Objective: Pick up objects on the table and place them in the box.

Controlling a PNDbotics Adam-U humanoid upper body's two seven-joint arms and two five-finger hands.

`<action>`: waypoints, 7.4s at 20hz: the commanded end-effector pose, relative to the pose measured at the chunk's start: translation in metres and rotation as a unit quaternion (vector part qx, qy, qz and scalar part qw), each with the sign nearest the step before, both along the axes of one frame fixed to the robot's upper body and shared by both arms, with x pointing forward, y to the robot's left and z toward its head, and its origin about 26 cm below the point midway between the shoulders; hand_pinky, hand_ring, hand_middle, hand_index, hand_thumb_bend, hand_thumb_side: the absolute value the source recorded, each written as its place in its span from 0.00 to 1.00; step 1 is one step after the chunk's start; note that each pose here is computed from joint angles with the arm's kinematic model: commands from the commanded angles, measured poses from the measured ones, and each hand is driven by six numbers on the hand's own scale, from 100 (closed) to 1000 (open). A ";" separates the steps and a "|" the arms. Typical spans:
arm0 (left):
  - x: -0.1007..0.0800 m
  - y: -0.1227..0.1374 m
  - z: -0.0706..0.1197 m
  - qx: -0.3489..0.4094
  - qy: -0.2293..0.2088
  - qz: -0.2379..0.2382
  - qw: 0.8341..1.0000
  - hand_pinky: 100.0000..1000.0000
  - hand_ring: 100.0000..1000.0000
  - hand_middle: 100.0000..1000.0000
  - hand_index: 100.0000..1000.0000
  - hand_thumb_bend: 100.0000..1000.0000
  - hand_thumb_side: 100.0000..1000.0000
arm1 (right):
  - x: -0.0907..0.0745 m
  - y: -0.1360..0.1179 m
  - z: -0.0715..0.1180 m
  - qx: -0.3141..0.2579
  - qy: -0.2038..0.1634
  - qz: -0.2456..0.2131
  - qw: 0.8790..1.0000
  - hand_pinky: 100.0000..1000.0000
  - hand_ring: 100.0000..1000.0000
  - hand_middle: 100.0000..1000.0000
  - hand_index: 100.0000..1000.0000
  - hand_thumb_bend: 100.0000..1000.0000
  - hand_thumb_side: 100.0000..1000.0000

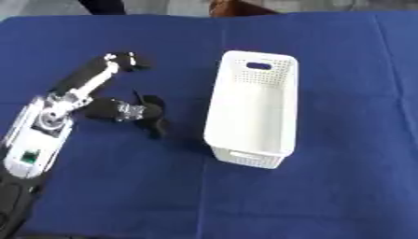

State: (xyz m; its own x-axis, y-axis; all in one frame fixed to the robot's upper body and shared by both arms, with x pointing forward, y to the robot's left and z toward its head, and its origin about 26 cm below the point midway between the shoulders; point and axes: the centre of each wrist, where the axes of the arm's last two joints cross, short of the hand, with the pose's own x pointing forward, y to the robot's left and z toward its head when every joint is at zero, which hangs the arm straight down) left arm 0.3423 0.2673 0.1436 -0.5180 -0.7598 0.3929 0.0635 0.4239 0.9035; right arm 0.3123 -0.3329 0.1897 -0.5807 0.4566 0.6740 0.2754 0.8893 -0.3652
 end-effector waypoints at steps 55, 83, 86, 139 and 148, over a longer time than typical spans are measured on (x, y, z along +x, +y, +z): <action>0.020 -0.017 -0.041 0.052 0.001 0.005 0.999 0.16 0.08 0.26 0.41 0.62 0.59 | -0.002 0.000 0.009 -0.004 -0.016 0.003 1.000 0.56 0.68 0.79 0.94 0.00 0.77; 0.032 -0.010 -0.067 0.034 0.037 0.000 0.999 0.00 0.00 0.00 0.00 0.50 0.55 | -0.002 0.000 0.008 -0.003 -0.015 0.001 1.000 0.56 0.68 0.79 0.94 0.00 0.77; 0.037 0.004 -0.050 0.054 0.082 -0.030 0.995 0.00 0.00 0.00 0.00 0.52 0.54 | -0.002 -0.002 0.008 -0.007 -0.012 -0.001 1.000 0.56 0.68 0.79 0.94 0.00 0.77; 0.045 -0.009 0.077 0.028 -0.013 0.015 0.999 0.00 0.00 0.00 0.00 0.45 0.59 | -0.004 -0.007 0.007 -0.017 -0.007 -0.009 1.000 0.56 0.68 0.79 0.94 0.00 0.77; 0.047 -0.051 0.108 0.028 -0.041 -0.052 0.997 0.00 0.00 0.00 0.00 0.46 0.59 | -0.004 -0.008 0.005 -0.017 -0.003 -0.012 1.000 0.56 0.68 0.79 0.94 0.00 0.77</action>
